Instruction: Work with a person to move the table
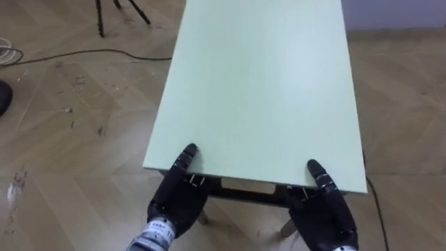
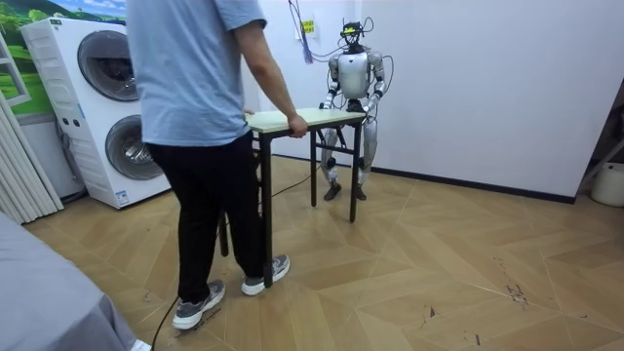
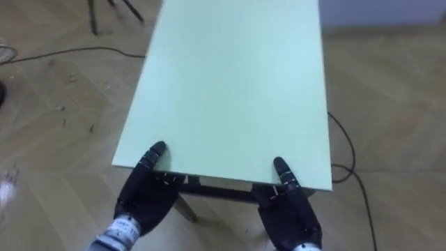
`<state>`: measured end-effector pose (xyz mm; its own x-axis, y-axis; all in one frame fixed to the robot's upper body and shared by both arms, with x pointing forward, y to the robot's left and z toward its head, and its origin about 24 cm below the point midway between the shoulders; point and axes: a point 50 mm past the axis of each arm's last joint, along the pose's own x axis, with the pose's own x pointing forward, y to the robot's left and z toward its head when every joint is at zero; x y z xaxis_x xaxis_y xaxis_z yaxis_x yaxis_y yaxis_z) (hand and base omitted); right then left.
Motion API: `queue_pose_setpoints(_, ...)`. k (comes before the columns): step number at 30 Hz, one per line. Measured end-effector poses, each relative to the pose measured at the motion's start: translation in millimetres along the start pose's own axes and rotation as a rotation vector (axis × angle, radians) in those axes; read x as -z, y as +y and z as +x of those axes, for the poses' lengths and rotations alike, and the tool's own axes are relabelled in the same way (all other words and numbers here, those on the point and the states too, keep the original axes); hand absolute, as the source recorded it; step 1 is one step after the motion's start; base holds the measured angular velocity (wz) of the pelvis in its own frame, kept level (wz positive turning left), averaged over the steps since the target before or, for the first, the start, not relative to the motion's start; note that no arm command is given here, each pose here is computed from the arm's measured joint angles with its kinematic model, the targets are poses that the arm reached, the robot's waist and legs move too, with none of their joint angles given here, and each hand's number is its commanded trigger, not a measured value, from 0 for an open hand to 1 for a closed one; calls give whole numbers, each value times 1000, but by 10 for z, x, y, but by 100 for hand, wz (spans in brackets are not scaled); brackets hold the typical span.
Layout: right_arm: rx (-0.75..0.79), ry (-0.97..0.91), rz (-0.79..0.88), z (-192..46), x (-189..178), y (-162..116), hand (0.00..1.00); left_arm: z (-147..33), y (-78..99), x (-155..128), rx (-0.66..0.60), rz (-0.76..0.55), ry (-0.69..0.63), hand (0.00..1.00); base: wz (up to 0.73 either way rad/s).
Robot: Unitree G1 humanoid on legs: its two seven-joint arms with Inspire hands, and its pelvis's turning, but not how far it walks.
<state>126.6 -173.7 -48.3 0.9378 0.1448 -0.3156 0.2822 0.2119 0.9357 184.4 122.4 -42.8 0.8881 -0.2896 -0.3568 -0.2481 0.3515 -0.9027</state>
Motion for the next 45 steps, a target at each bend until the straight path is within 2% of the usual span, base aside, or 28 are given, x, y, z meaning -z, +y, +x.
queue_pose_setpoints(5,12,29,-18,4,18,-9,100,-71,61,34,-19,-11,0,100,-52)
queue_pose_setpoints(6,-21,24,-13,72,15,57,100,-53,-26,-4,16,-3,-19,100,-32)
queue_pose_setpoints(9,-19,12,31,49,68,55,100,-44,-115,-115,50,67,-27,100,24)
queue_pose_setpoints(16,-65,30,-30,260,30,224,100,-79,-106,-146,45,16,-82,100,-70)
queue_pose_setpoints(24,-9,-16,-7,209,83,95,100,-118,-43,-60,-1,13,-46,100,17)
queue_pose_setpoints(31,-11,-21,-2,236,106,113,100,-132,-23,-73,16,8,-39,100,4)
queue_pose_setpoints(40,-18,-32,-10,191,67,106,100,-61,-91,-94,25,51,-37,100,37)
queue_pose_setpoints(43,-49,-42,6,269,12,180,100,20,-199,-122,61,66,-38,100,4)
queue_pose_setpoints(45,-58,-78,19,292,-80,205,100,149,-325,-103,88,93,-25,100,31)
